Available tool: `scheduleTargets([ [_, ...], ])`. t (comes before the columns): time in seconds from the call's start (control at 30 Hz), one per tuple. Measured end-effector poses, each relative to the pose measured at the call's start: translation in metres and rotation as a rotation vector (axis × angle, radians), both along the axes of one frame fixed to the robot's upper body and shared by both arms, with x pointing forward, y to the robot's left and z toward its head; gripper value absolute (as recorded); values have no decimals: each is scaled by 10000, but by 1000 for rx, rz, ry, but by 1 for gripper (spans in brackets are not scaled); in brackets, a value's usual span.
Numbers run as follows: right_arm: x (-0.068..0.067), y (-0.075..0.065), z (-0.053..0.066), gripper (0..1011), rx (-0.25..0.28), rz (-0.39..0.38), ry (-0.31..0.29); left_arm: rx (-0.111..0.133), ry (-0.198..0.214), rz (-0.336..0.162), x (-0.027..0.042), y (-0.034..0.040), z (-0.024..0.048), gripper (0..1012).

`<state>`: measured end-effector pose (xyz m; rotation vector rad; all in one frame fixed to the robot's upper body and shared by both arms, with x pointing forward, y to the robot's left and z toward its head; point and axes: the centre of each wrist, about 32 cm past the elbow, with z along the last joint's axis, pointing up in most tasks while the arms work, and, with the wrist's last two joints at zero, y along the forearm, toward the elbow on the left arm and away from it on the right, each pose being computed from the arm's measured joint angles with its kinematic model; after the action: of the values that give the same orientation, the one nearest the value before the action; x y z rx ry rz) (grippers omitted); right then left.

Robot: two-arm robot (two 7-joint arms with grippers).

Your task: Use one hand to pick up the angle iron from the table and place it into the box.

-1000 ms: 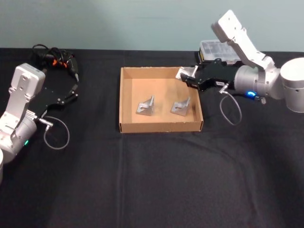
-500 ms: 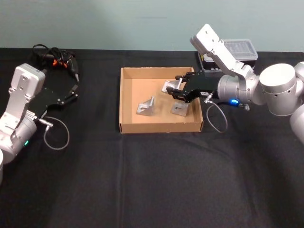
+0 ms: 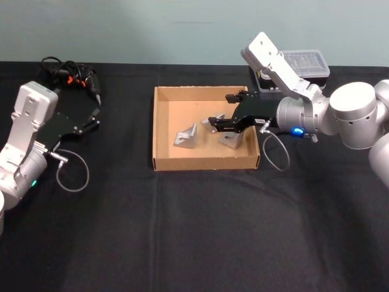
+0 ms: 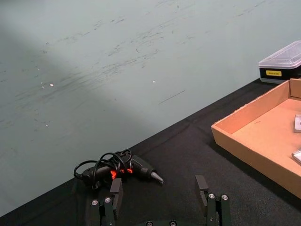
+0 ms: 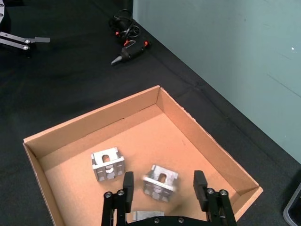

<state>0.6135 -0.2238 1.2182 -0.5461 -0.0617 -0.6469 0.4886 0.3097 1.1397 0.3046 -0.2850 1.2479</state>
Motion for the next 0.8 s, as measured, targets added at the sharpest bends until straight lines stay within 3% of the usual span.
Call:
scheduleTargets([
  [0.03,-5,1,3,820,0,0,0,0,0,0,0,0,0,1000],
  [0.27,-47,1,28,995,8,0,-8,0,0,0,0,0,0,1000],
  [0.53,-142,-35,80,1004,40,-34,-39,0,0,0,0,0,0,1000],
  [0.8,-414,-217,183,1004,123,-148,-125,0,0,0,0,0,0,1000],
])
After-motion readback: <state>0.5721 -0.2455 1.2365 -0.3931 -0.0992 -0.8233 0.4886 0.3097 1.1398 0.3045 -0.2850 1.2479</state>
